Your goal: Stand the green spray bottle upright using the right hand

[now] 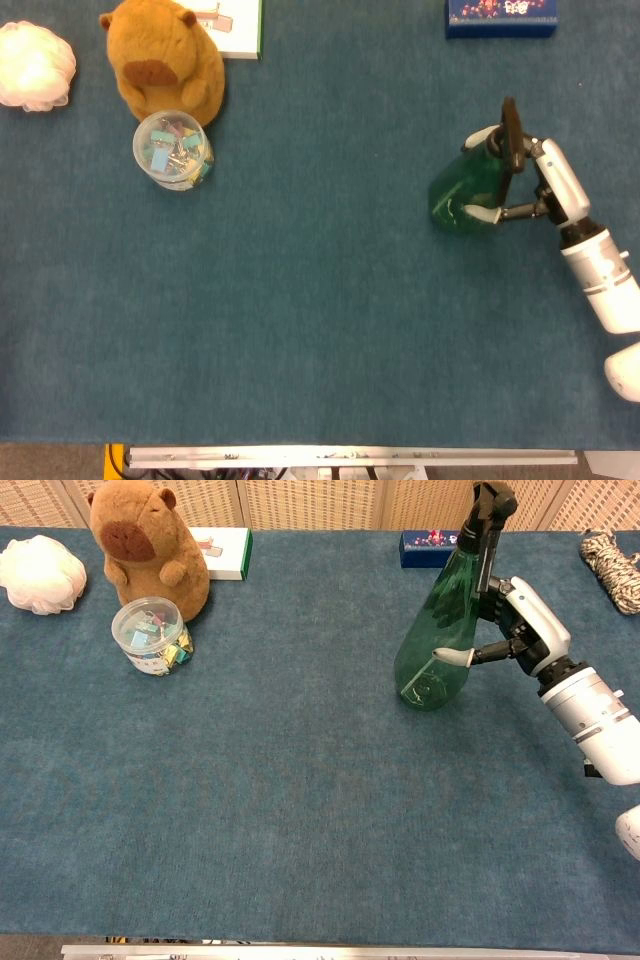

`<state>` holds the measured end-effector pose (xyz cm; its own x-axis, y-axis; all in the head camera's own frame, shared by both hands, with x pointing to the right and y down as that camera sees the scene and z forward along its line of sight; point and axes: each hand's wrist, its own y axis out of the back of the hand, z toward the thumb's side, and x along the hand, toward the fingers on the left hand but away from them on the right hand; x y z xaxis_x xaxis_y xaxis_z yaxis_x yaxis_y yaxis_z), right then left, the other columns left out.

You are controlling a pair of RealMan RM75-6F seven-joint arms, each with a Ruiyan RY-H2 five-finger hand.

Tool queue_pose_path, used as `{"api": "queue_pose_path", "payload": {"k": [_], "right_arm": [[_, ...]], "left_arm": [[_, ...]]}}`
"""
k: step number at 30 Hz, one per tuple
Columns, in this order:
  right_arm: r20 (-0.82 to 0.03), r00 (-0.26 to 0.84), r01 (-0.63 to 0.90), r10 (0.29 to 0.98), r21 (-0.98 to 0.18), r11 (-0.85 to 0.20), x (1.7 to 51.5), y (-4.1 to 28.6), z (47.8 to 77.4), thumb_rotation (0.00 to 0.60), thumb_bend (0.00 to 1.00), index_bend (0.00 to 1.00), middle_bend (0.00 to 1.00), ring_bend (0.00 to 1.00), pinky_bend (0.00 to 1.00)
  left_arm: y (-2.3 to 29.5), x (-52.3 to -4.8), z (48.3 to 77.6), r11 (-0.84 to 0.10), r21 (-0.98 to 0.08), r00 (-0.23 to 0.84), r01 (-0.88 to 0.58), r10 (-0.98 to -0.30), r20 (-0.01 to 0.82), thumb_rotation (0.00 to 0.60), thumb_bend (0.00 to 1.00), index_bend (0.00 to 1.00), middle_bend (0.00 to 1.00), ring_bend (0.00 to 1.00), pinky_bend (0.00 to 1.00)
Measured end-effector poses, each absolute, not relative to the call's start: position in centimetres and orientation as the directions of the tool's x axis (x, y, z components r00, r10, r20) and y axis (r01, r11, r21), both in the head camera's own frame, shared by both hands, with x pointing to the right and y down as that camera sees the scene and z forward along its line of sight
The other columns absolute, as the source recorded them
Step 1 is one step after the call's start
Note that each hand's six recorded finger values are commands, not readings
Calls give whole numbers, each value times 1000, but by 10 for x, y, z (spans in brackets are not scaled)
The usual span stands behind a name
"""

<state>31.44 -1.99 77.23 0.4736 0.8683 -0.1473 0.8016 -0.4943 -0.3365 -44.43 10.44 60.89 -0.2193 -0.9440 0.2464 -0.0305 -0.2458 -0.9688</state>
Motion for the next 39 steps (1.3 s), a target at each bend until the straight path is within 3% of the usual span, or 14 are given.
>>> {"api": "queue_pose_path", "payload": {"k": [4, 9, 15, 21, 39], "right_arm": [[-140, 495, 782, 858, -359, -510, 315, -18, 771, 600, 0, 452, 443, 344, 454], [-136, 517, 759, 845, -383, -526, 315, -15, 769, 600, 0, 281, 271, 221, 387], [-127, 526, 746, 841, -406, -528, 318, -14, 765, 600, 0, 171, 176, 150, 329], [-118, 527, 742, 841, -418, -524, 322, -12, 761, 600, 0, 127, 142, 126, 311], [-45, 551, 752, 833, -406, -519, 334, 4, 730, 600, 0, 123, 131, 105, 280]], "left_arm": [[104, -444, 609, -248, -968, -220, -28, -943, 248, 600, 0, 469, 464, 306, 339], [104, -444, 610, -248, -968, -220, -27, -943, 248, 600, 0, 469, 464, 306, 339], [104, -444, 610, -250, -968, -221, -26, -943, 249, 600, 0, 469, 464, 306, 339], [104, -445, 611, -253, -967, -223, -24, -942, 252, 600, 0, 469, 464, 306, 339], [104, -445, 612, -259, -966, -225, -18, -940, 256, 600, 0, 469, 464, 306, 339]]}}
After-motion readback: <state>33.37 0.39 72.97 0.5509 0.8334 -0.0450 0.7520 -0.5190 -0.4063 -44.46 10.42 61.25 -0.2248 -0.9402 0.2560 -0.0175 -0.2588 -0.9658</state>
